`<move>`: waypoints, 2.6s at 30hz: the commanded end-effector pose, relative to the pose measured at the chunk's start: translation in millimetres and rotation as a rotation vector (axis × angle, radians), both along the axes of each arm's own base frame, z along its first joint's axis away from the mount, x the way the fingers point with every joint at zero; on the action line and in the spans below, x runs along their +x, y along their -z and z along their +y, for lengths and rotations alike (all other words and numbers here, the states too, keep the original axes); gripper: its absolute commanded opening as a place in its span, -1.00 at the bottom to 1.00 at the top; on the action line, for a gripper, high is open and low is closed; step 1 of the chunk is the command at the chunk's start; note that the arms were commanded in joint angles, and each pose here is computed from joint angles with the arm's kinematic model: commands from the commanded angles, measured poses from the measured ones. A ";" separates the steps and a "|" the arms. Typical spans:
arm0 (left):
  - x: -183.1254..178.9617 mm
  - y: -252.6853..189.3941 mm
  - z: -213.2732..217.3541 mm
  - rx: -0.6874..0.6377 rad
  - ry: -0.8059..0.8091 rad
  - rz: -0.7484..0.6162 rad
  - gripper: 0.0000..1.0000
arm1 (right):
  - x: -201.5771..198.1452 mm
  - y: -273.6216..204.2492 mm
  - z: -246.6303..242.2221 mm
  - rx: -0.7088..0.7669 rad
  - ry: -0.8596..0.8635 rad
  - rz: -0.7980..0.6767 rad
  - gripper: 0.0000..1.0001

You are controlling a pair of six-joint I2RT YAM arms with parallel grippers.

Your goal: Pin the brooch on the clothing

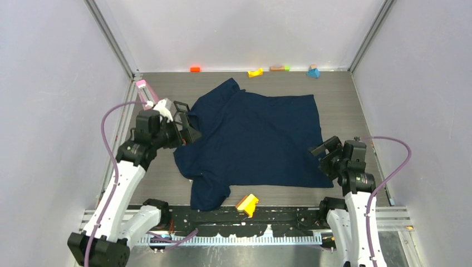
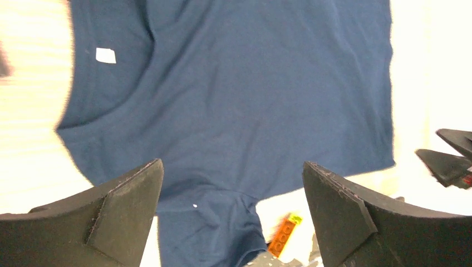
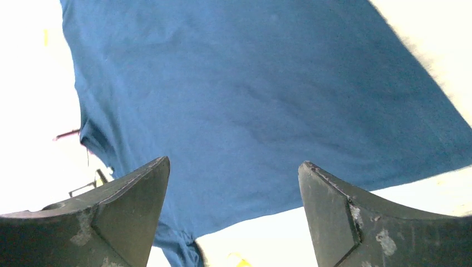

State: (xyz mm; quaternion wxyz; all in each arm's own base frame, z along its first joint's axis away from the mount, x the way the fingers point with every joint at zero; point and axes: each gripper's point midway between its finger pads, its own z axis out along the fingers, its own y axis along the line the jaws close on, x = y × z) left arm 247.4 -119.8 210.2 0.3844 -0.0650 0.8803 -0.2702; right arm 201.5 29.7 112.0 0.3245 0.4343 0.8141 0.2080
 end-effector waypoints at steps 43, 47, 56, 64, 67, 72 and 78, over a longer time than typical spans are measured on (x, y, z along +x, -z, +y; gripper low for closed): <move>147.6 142.1 159.3 0.754 -0.378 0.277 0.35 | 10.8 -39.2 55.2 0.125 -0.370 -0.195 0.71; 145.7 146.8 166.2 0.765 -0.386 0.296 0.35 | 10.7 -38.8 55.9 0.129 -0.372 -0.193 0.71; 142.8 159.3 170.1 0.757 -0.371 0.343 0.41 | 10.6 -37.0 57.7 0.143 -0.375 -0.194 0.71; 141.6 167.3 168.2 0.745 -0.354 0.368 0.42 | 11.0 -34.1 58.0 0.146 -0.376 -0.191 0.72; 140.9 171.1 168.7 0.745 -0.350 0.380 0.42 | 10.6 -33.3 58.2 0.147 -0.377 -0.190 0.72; 140.6 173.4 164.3 0.725 -0.336 0.385 0.30 | 9.5 -30.4 57.9 0.145 -0.377 -0.182 0.71; 140.4 163.0 159.9 0.707 -0.336 0.353 0.11 | 9.1 -27.2 57.9 0.149 -0.373 -0.177 0.69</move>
